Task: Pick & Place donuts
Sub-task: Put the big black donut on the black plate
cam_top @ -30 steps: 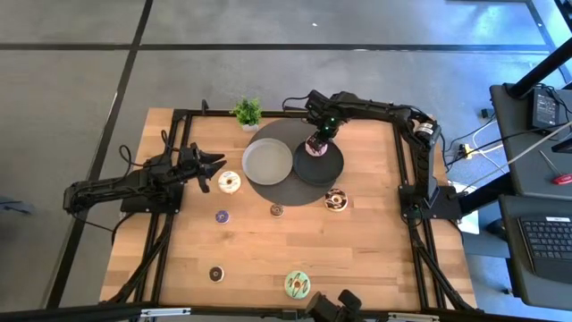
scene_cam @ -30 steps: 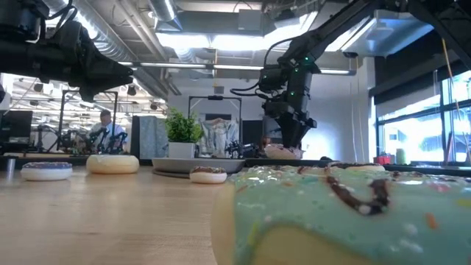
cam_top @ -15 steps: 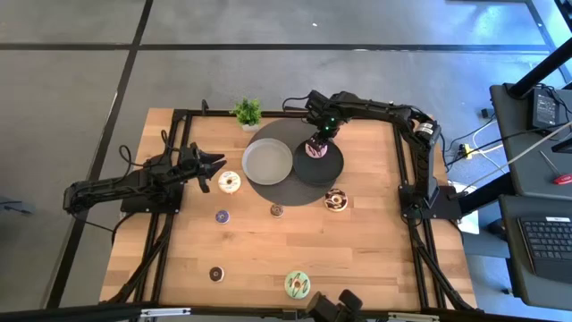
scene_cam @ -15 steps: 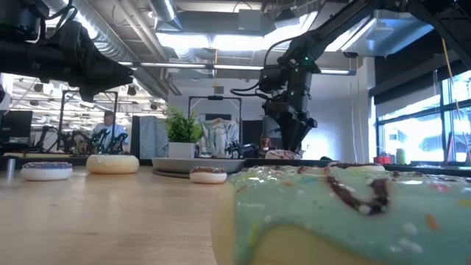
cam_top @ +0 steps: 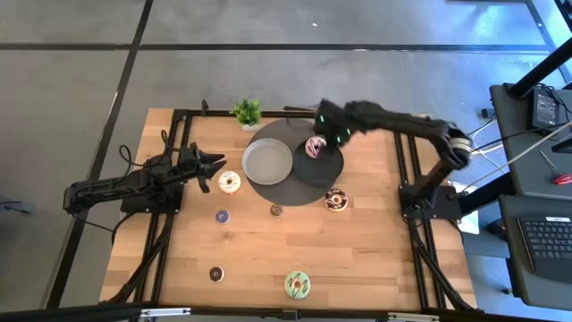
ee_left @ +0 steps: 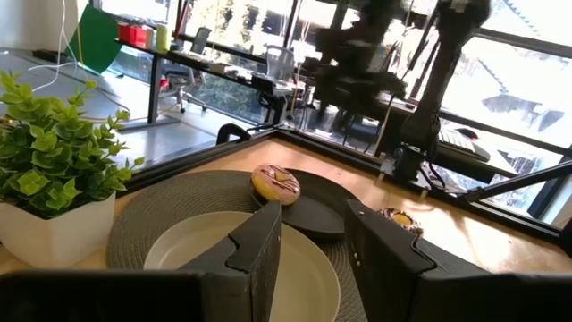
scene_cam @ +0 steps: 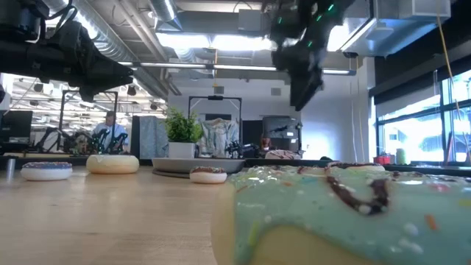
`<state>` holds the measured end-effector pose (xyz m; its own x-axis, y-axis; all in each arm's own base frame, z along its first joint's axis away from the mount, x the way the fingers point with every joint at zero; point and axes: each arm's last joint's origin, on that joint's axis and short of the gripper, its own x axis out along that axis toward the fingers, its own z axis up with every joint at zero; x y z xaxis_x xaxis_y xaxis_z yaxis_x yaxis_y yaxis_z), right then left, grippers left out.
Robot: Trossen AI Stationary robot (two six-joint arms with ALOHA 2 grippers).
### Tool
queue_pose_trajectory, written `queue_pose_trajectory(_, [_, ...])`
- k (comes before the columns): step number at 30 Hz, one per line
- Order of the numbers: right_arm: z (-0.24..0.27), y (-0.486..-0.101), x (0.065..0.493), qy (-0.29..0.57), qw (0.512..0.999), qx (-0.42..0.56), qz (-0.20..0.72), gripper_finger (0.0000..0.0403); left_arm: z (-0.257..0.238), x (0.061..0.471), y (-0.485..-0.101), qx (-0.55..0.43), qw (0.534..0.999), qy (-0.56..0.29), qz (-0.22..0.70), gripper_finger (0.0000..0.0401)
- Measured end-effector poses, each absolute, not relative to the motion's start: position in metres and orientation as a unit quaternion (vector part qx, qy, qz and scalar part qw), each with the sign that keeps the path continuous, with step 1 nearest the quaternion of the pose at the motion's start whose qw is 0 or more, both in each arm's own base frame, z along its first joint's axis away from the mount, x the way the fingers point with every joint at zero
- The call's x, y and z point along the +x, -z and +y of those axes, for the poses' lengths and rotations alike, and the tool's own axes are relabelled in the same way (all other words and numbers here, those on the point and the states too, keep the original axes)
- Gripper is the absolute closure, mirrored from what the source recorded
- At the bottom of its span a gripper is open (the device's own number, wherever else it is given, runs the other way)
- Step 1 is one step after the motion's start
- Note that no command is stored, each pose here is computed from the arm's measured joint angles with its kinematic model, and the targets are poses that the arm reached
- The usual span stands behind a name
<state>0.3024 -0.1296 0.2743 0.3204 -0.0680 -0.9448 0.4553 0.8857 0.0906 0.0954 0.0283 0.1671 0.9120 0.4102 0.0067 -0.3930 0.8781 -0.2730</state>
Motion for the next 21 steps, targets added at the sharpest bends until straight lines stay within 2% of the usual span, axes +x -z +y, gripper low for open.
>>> queue_pose_trajectory(4, [-0.078,-0.262,0.285,0.186,0.781,0.174,0.57,0.0204,0.028,0.095,-0.167,-0.135,0.969,-0.207,-0.032,0.0278])
queue_pose_trajectory(9, [-0.034,-0.223,0.26,0.225,0.723,0.253,0.602,0.0204,0.028,0.095,-0.167,-0.135,0.969,-0.207,-0.032,0.0278])
queue_pose_trajectory(12, [-0.017,-0.199,0.251,0.249,0.705,0.269,0.608,0.0204,0.028,0.095,-0.167,-0.135,0.968,-0.207,-0.032,0.0278])
queue_pose_trajectory(21, [-0.001,-0.159,0.244,0.287,0.714,0.318,0.554,0.0205,0.028,0.095,-0.167,-0.134,0.968,-0.208,-0.032,0.0278])
